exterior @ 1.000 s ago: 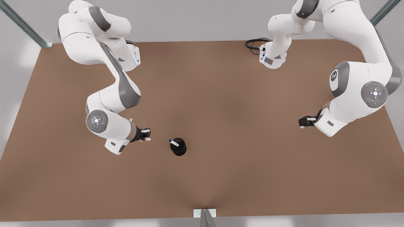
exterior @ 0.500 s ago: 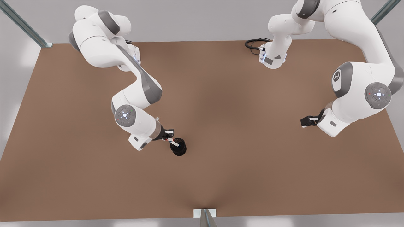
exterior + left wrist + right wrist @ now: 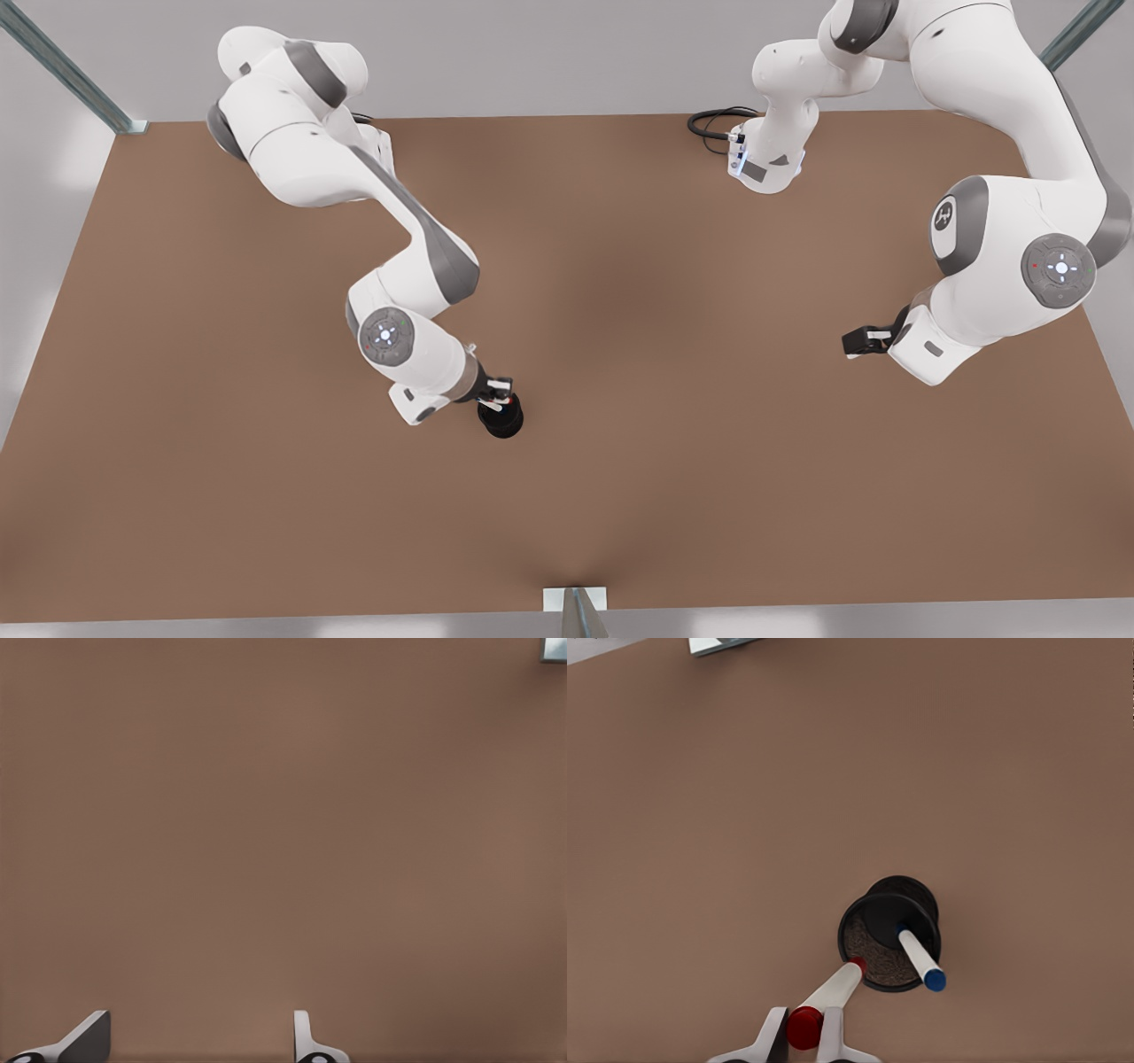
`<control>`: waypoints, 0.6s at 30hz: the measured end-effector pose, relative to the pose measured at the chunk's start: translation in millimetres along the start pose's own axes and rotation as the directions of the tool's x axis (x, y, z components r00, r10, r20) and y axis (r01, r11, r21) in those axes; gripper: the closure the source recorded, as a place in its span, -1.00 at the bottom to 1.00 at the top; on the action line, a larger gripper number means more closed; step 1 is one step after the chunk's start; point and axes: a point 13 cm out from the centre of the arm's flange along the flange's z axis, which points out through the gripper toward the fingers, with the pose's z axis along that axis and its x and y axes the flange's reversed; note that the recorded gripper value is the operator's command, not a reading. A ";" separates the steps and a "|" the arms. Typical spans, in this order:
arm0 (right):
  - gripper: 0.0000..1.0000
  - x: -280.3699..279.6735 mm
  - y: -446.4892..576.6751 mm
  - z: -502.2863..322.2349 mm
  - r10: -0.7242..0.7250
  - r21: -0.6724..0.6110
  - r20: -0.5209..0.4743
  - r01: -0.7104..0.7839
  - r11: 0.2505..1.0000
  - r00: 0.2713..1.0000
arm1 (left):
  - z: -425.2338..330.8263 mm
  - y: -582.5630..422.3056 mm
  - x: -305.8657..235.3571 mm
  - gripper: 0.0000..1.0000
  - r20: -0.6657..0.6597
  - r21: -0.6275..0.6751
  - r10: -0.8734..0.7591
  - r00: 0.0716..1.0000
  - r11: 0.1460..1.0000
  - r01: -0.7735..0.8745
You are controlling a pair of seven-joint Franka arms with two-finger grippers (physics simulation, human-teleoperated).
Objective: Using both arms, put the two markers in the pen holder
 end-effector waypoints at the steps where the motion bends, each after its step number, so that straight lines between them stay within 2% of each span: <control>1: 0.57 -1.5 -1.2 2.7 0.006 0.004 0.003 -0.006 1.000 1.000 | 0.1 -0.1 0.0 -1.00 0.000 0.000 0.000 1.000 1.000 0.000; 18: 0.57 -1.9 -11.6 23.5 0.072 0.039 0.010 -0.073 0.997 0.997 | 1.7 -1.3 0.4 -1.00 -0.004 -0.002 0.001 1.000 1.000 -0.001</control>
